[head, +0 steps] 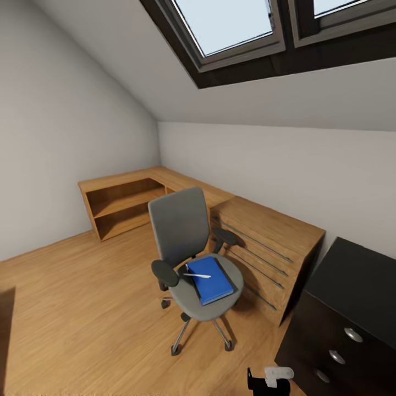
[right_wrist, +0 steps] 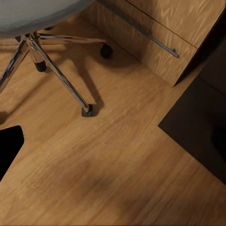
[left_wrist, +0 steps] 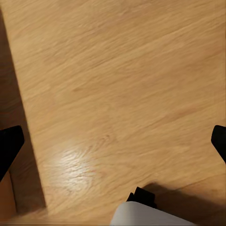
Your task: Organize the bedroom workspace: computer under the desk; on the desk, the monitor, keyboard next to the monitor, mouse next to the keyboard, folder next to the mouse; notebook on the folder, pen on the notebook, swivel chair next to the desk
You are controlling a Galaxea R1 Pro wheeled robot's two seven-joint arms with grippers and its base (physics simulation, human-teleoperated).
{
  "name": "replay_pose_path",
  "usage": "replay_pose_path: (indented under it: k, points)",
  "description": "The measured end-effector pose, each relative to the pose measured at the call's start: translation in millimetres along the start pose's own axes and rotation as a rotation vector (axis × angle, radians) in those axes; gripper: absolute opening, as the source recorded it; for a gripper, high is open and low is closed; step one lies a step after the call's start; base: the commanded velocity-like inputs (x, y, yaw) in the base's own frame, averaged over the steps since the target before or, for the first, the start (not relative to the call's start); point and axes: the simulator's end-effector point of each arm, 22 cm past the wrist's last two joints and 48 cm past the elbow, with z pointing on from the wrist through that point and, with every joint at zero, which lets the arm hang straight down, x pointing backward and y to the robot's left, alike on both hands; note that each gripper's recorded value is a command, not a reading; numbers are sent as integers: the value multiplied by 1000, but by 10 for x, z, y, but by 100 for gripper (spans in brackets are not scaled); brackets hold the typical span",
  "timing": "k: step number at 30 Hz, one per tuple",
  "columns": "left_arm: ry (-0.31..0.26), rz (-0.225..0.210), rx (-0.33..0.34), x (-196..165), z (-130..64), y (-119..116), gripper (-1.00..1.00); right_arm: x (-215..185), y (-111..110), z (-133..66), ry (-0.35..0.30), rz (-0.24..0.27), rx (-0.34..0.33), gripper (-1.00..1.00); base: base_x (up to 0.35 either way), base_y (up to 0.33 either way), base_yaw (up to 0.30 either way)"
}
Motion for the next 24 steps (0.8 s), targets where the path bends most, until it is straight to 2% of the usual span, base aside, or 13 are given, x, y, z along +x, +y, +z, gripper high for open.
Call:
replay_pose_path:
  k: [24]
  points:
    - [25,11,-3,104,-4,10,100,123,3,11,25,-3,0,100,0,0,198]
